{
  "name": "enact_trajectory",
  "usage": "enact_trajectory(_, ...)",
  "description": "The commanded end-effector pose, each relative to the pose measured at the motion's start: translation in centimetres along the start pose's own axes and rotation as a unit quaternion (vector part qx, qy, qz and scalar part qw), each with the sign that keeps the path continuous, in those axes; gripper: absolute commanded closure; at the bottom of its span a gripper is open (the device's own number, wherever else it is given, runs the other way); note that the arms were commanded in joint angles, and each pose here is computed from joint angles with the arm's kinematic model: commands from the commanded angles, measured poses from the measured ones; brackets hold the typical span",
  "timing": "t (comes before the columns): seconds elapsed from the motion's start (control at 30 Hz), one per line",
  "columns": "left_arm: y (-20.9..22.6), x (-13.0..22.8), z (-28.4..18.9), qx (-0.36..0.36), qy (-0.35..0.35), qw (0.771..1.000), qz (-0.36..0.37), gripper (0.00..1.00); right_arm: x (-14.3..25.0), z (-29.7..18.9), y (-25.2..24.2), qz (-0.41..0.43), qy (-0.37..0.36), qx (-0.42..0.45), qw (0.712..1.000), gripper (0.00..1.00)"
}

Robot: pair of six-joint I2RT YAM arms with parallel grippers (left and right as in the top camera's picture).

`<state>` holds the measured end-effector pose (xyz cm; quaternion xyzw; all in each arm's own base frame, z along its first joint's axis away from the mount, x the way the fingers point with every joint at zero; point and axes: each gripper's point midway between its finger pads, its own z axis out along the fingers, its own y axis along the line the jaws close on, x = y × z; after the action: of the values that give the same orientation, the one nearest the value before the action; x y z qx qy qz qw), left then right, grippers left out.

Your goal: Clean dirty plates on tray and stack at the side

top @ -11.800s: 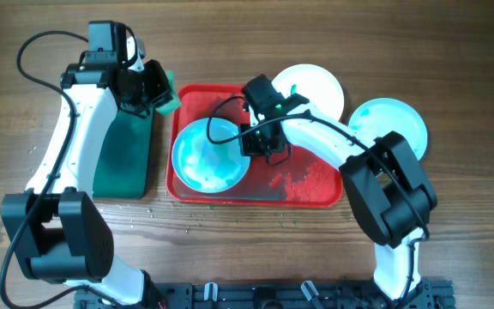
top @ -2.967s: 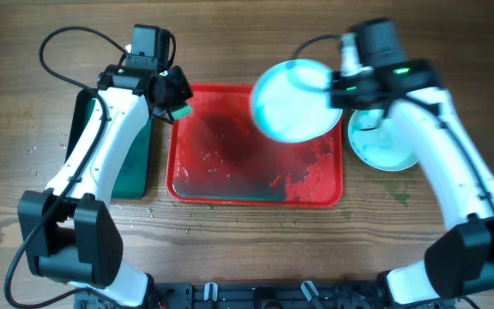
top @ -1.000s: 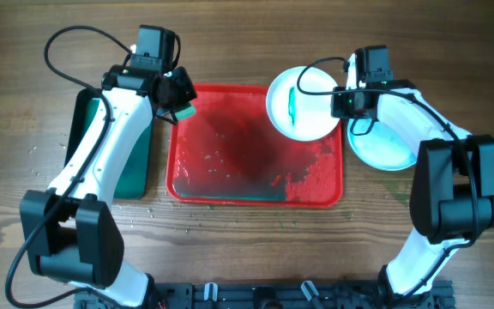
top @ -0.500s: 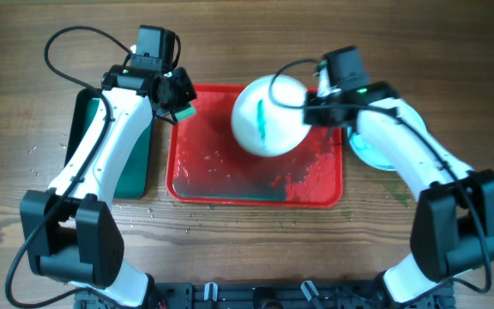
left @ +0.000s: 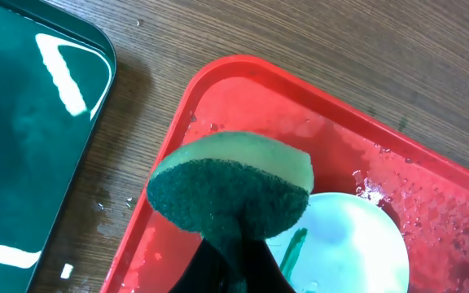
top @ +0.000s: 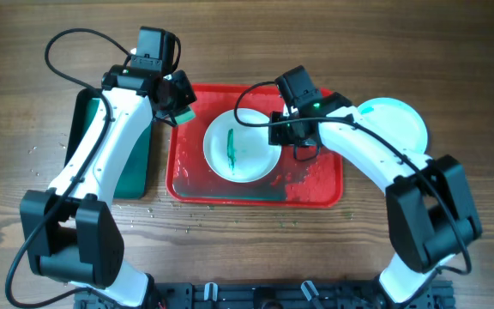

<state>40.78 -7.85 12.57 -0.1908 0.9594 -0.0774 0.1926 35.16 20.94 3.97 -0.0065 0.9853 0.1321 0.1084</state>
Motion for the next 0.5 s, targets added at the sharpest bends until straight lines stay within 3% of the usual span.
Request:
enact_trajectory(0.0,0.1,0.0,0.3,-0.007,-0.001,1.000,-0.007,0.96,0.2,2.3,-0.1,-0.040,0.038,0.001,0.998,0.53)
enact_trajectory(0.1,0.1,0.0,0.3,-0.007,-0.001,1.000,-0.007,0.96,-0.3,3.8,0.2,-0.054,0.053,-0.003,0.997,0.57)
enact_trajectory(0.37,-0.8,2.1,0.8,0.024,0.043,0.999,-0.006,0.96,-0.9,5.0,0.5,-0.048,0.054,-0.006,0.997,0.95)
enact_trajectory(0.47,-1.0,4.2,1.9,0.026,0.065,0.998,0.006,0.96,-0.9,5.0,0.5,-0.049,0.054,-0.006,0.997,0.96)
